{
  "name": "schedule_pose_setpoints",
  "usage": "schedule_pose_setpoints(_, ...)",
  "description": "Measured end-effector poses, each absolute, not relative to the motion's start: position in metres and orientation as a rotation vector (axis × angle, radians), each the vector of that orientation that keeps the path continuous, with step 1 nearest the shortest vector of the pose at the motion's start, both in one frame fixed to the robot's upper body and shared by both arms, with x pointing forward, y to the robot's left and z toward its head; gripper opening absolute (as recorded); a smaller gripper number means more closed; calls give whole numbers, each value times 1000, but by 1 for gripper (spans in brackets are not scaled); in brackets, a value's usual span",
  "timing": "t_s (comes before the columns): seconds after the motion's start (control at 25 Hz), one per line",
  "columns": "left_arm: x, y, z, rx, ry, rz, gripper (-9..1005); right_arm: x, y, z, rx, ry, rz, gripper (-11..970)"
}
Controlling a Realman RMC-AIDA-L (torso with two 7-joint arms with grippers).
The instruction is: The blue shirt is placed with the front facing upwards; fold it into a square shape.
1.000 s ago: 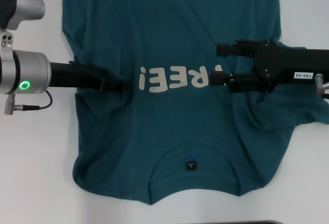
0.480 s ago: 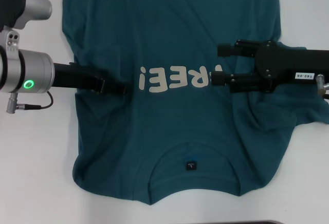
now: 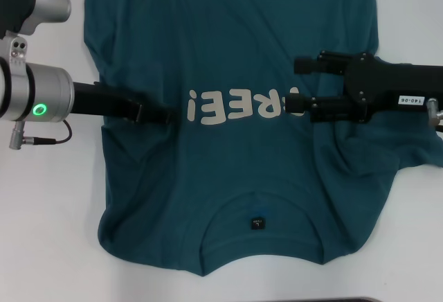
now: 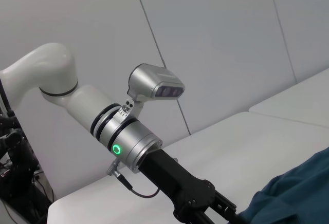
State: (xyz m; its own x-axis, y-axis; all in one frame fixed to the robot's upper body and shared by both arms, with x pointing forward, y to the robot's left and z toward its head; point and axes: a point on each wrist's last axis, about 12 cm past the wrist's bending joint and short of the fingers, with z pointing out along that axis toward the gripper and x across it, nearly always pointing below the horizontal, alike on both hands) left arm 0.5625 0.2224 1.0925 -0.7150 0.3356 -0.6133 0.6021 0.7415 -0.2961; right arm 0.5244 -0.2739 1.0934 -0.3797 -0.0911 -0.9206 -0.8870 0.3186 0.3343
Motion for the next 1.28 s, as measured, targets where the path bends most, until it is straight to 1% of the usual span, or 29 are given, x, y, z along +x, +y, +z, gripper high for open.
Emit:
schedule_pose_setpoints(0.12, 564, 223, 1092, 723, 2417, -631, 874, 525, -274, 1094, -883, 1719, 1156, 913)
schedule_pose_setpoints(0.32, 565, 223, 1092, 722, 2421, -625, 744, 525, -275, 1094, -882, 1718, 1154, 913)
schedule_pose_setpoints(0.56, 566, 221, 1095, 732, 2416, -627, 518, 525, -276, 1094, -874, 1716, 1150, 913)
schedule_pose_setpoints(0.76, 567, 219, 1096, 741, 2416, -633, 274, 525, -276, 1094, -872, 1715, 1149, 913)
schedule_pose_setpoints(1.08, 565, 218, 1097, 752, 2423, -646, 50, 525, -276, 1094, -872, 1715, 1149, 913)
schedule_pose_setpoints(1.28, 565, 217, 1100, 763, 2415, -652, 52, 525, -276, 1094, -872, 1716, 1149, 913)
